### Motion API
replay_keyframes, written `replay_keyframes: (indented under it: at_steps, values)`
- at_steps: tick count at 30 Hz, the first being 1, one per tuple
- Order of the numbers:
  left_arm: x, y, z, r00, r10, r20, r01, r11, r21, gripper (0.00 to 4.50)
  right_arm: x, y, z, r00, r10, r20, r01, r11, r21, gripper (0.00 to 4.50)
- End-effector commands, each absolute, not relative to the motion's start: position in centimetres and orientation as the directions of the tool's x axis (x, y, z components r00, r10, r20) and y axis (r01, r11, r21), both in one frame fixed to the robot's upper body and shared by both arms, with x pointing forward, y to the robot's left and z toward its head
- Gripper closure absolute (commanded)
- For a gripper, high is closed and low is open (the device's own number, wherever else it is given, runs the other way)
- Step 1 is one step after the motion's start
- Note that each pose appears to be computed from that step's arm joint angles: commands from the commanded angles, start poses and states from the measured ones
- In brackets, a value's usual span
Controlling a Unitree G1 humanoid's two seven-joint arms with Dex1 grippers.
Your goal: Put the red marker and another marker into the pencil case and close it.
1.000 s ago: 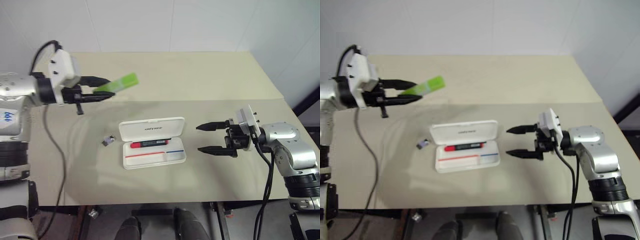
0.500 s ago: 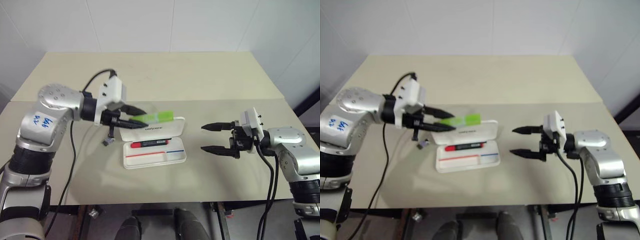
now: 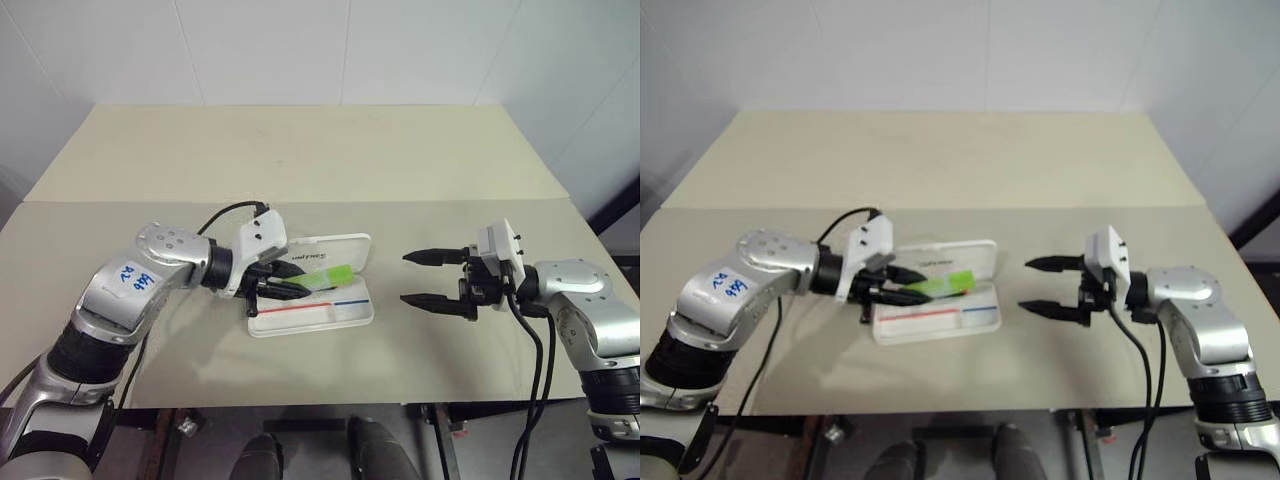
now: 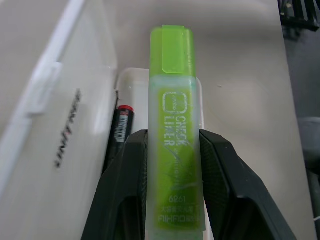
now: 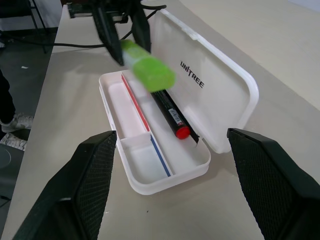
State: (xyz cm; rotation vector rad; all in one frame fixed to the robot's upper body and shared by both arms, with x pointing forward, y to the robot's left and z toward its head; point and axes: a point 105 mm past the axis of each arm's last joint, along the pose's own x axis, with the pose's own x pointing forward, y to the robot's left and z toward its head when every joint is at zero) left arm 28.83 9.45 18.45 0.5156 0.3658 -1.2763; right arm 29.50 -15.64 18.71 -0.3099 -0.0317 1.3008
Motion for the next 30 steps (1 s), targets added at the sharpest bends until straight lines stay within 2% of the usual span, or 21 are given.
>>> replay_keyframes:
  at_steps: [1,9,13,29,30]
  values:
    - [28.0,9.2,17.7,0.247,-0.793,-0.557,0.968,0.178,0.176,3.41,29.7,-15.8,19.8,0.286,0.948,-0.141,-0.927,0.236,-0.292,0.00]
    - [27.7,9.8,15.8,0.248,-0.756,-0.606,0.969,0.186,0.165,3.41,29.7,-15.8,19.8,0.290,0.946,-0.143,-0.926,0.240,-0.292,0.00]
    - [28.4,10.9,15.2,0.286,-0.722,-0.630,0.958,0.214,0.190,3.41,29.1,-16.4,19.8,0.282,0.950,-0.137,-0.931,0.236,-0.277,0.00]
    - [28.5,10.4,14.7,0.268,-0.730,-0.629,0.963,0.196,0.183,3.41,29.3,-17.0,19.2,0.319,0.936,-0.147,-0.922,0.270,-0.277,0.00]
    - [28.4,10.3,14.6,0.257,-0.733,-0.630,0.966,0.187,0.176,3.06,29.4,-17.0,19.2,0.320,0.936,-0.148,-0.922,0.272,-0.277,0.00]
